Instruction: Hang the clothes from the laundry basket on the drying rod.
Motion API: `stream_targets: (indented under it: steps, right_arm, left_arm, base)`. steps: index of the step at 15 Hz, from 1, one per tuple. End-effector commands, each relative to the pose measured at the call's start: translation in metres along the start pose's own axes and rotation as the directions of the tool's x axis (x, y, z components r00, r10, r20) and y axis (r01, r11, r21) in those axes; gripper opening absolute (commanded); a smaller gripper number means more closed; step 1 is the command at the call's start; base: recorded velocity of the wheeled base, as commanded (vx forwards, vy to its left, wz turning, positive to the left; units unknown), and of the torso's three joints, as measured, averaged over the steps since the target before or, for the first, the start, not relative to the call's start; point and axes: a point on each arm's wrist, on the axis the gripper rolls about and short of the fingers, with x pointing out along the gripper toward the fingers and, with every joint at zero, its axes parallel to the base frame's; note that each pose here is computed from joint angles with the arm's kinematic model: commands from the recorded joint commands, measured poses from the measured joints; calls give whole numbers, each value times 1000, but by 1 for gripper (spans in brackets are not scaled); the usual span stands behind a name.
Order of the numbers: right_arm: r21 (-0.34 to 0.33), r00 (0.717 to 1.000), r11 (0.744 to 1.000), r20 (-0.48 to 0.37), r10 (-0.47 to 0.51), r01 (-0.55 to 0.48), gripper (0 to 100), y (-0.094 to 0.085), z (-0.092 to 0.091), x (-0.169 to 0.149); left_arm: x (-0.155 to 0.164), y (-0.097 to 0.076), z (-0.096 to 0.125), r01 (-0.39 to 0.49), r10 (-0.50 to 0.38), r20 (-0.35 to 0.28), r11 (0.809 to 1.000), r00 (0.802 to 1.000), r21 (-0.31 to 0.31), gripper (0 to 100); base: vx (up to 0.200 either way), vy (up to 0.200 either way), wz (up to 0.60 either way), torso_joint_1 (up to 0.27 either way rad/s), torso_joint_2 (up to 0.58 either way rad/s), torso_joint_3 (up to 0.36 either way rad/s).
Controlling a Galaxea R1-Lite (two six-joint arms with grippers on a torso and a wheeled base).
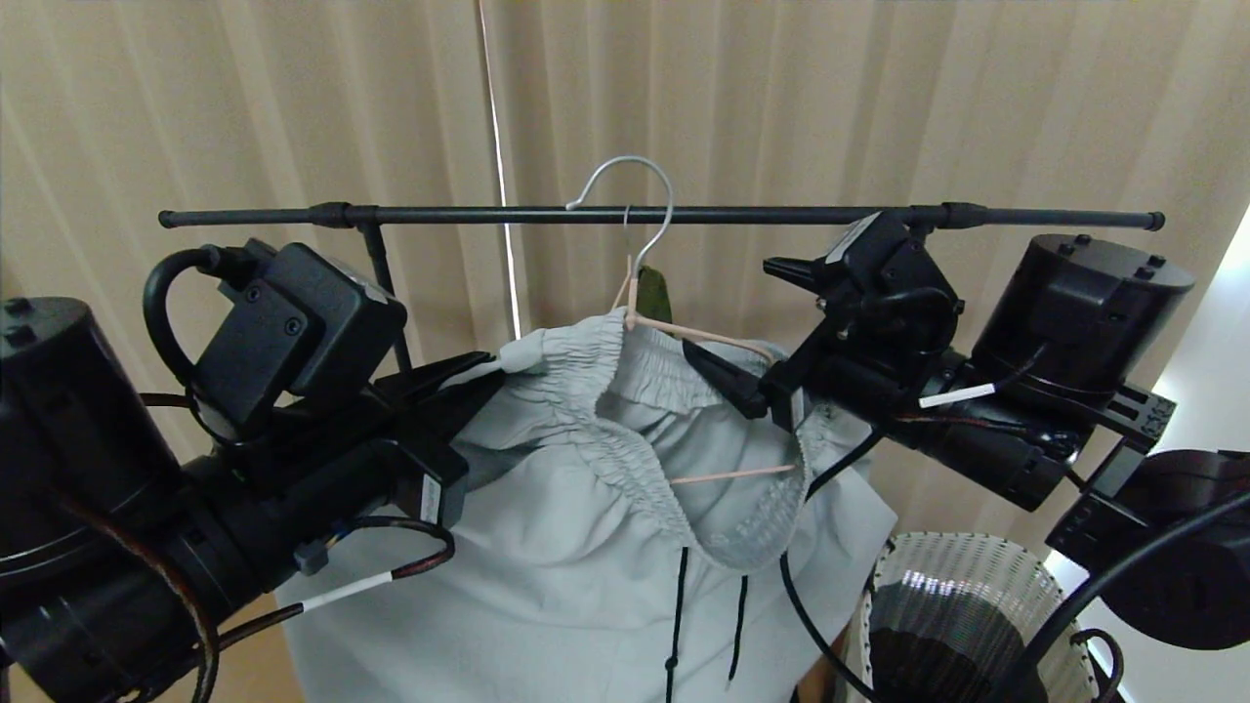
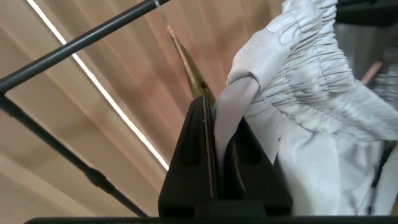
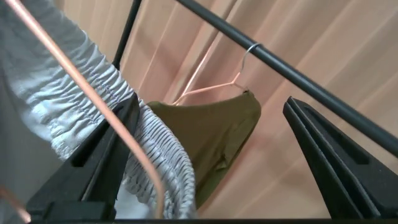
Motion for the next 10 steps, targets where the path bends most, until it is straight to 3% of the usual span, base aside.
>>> stream_targets:
  steps: [1,2,3,10]
  right_arm:
    - [0,1000,1000,-10,5,-5,100,2,-4,3]
    - [0,1000,1000,-6,7,-7,100,2,-3,3]
    - [0,1000,1000,-6,7,-7,0,2,-3,2]
    - [-1,1000,1000,3,3,-3,0,1,-1,0]
  left_arm:
    - [-1,0,1,1,-1,5,1000,1000,0,0]
    - [-1,0,1,1,-1,5,1000,1000,-2,0]
    - [-1,0,1,1,-1,7,1000,1000,-2,0]
    - [-2,1,2,-5,5,8,1000,1000,-4,0]
  base:
    - [0,0,0,0,0,0]
    - [0,0,0,0,0,0]
    - [0,0,0,0,0,0]
    - [0,0,0,0,0,0]
